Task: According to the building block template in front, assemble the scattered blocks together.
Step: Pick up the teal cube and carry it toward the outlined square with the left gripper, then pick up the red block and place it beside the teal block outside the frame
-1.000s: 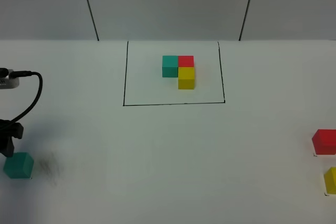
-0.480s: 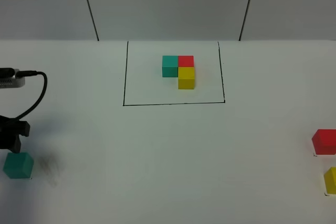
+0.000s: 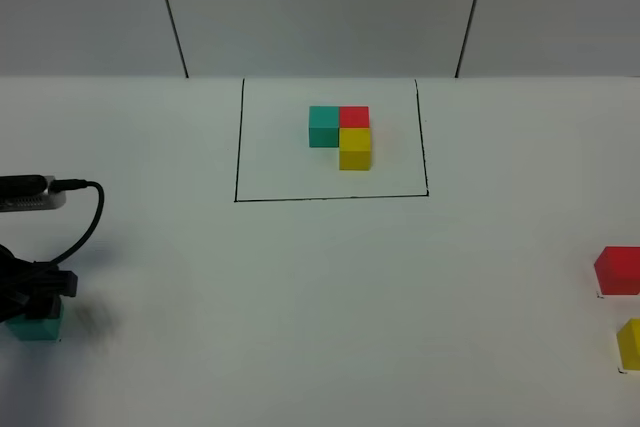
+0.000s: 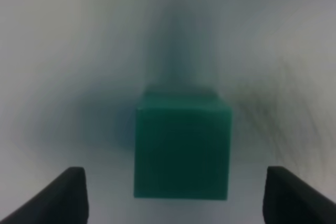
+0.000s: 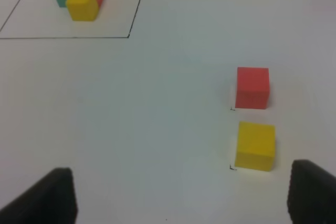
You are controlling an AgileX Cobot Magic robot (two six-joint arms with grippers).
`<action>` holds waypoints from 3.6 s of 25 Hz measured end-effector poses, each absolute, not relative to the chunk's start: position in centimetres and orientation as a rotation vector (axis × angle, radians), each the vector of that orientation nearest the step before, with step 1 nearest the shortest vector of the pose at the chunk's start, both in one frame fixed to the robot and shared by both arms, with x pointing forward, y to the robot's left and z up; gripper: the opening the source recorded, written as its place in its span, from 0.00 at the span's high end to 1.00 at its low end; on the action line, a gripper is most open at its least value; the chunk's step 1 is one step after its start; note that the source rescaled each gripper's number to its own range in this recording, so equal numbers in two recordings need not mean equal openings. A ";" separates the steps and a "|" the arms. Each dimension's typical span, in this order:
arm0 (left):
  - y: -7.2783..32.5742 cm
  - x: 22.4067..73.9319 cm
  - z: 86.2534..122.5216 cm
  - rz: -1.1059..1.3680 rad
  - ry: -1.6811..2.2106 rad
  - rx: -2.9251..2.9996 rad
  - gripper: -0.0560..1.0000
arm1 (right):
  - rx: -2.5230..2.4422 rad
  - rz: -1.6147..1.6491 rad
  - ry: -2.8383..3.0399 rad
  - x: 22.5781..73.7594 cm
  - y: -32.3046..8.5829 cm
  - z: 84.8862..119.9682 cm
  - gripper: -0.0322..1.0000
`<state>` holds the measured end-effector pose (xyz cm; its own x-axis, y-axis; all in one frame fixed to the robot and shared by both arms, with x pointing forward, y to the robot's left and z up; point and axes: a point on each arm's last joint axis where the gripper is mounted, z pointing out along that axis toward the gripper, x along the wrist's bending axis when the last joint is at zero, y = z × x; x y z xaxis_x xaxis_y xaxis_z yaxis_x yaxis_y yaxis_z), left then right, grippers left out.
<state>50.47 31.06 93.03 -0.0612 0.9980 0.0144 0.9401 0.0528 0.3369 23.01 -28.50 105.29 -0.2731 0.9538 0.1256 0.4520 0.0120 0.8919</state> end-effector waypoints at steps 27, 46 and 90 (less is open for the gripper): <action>25.2 55.5 92.4 0.458 1.322 2.605 0.94 | 1.440 1.222 1.762 23.0 -28.5 105.3 0.34; 3.4 60.7 95.9 0.386 0.116 2.747 0.94 | 1.440 1.222 1.762 23.0 -28.5 105.3 0.34; 3.2 59.8 104.8 0.454 0.443 2.816 0.06 | 1.440 1.222 1.762 23.0 -28.5 105.3 0.34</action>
<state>59.82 3.25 104.84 0.9051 0.3342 0.2630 0.2548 -0.9212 0.2939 23.01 -28.50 105.29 -0.2733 0.9537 0.1259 0.4520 0.0118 0.8919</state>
